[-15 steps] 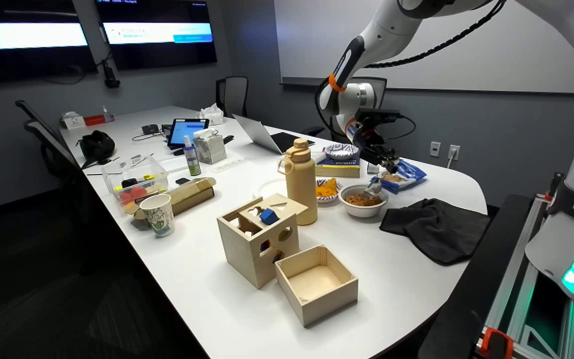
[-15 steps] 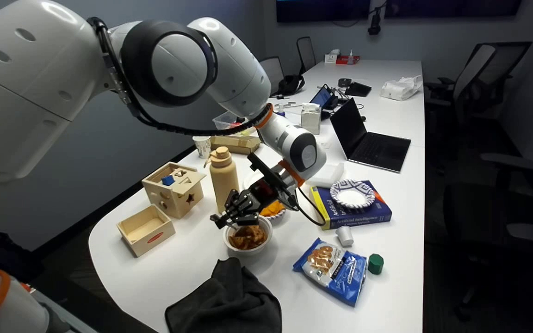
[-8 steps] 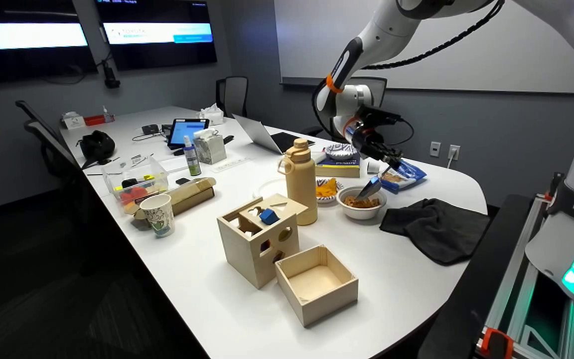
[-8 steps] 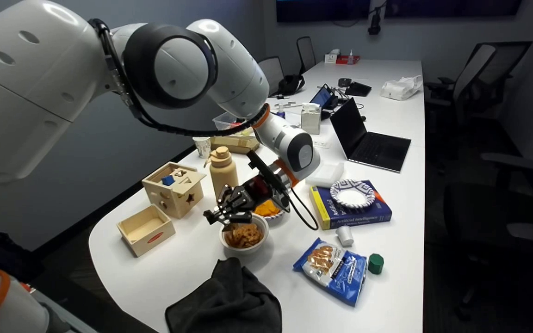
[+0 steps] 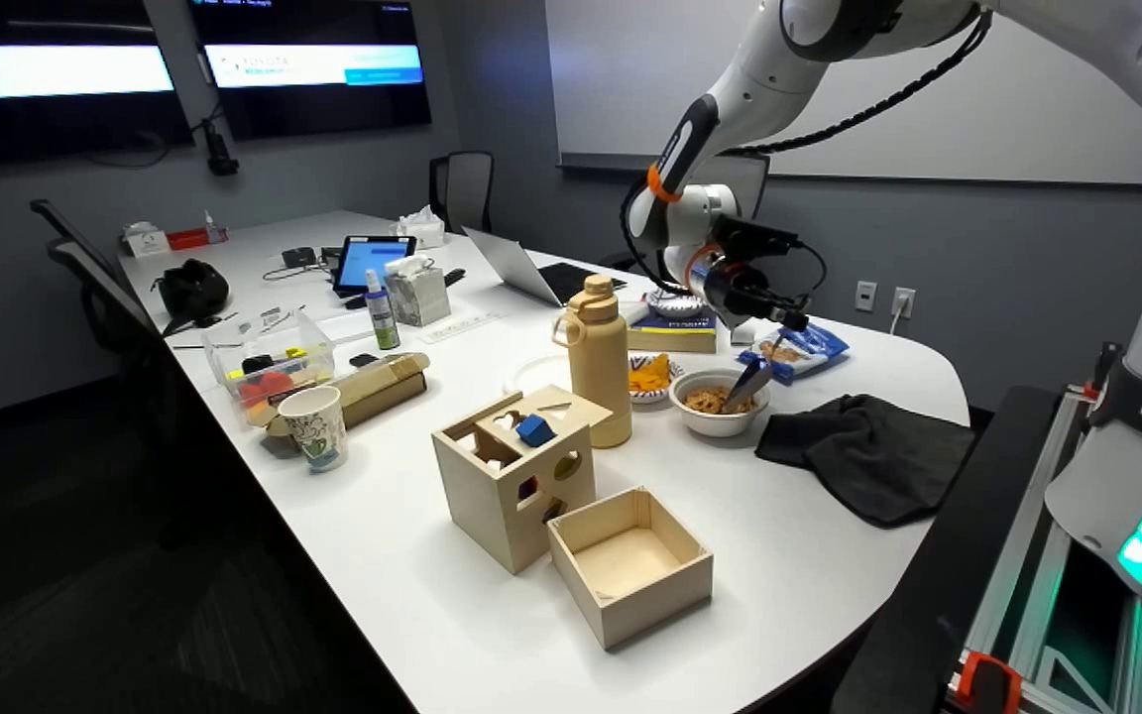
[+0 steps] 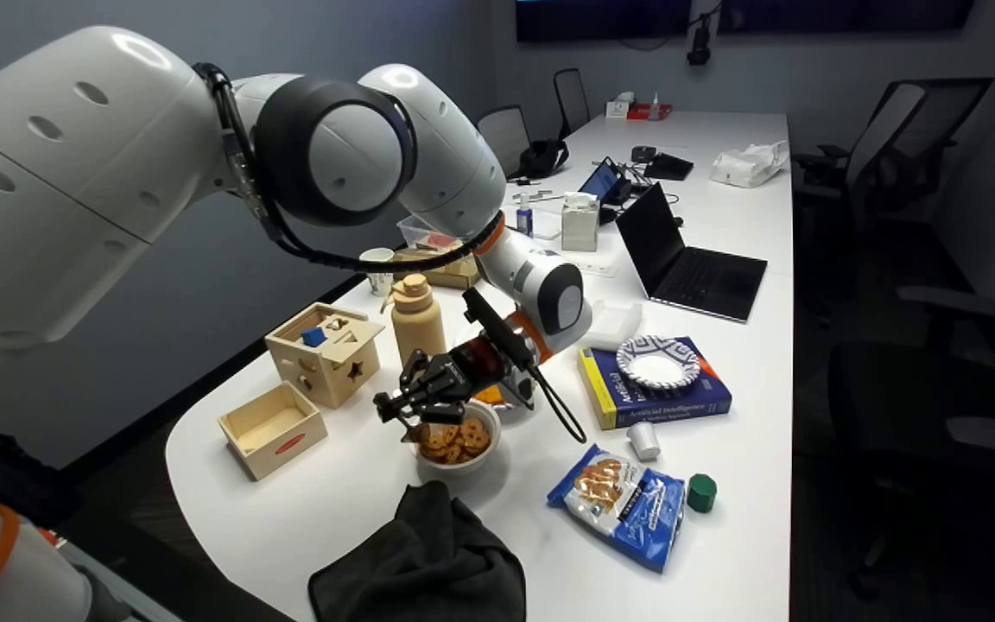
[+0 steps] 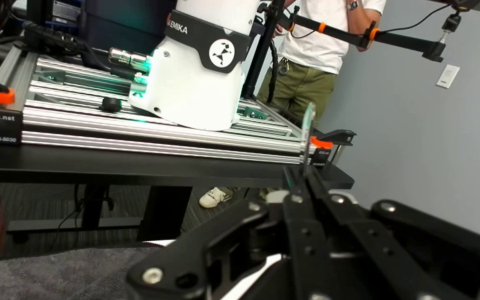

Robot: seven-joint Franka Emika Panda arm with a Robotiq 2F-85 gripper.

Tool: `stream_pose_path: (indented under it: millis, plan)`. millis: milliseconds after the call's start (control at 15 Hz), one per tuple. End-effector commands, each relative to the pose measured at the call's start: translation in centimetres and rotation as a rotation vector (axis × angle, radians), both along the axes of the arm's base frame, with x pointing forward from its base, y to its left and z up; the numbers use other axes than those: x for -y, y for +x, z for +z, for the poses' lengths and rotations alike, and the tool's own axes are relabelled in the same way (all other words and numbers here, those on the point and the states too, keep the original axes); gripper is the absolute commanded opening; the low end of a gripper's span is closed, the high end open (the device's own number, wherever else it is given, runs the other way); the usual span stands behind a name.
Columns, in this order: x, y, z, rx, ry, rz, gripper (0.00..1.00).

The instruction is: Use the silver spatula to stir the contents of the white bowl

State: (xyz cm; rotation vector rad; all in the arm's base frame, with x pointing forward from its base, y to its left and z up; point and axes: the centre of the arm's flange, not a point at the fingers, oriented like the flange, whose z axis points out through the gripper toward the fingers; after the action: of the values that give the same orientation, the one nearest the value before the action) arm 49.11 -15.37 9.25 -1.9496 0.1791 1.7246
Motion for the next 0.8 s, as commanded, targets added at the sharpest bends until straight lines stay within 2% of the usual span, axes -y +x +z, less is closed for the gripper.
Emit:
stream_pose_path:
  millis: [0,400,733]
  plan:
    - [0.7,0.6,0.0,-0.035,-0.069,-0.019,0.01]
    - [1.6,1.1,0.3,-0.047,-0.21,-0.051,0.01]
    - [1.1,2.0,-0.4,0.01,-0.239,-0.051,0.01]
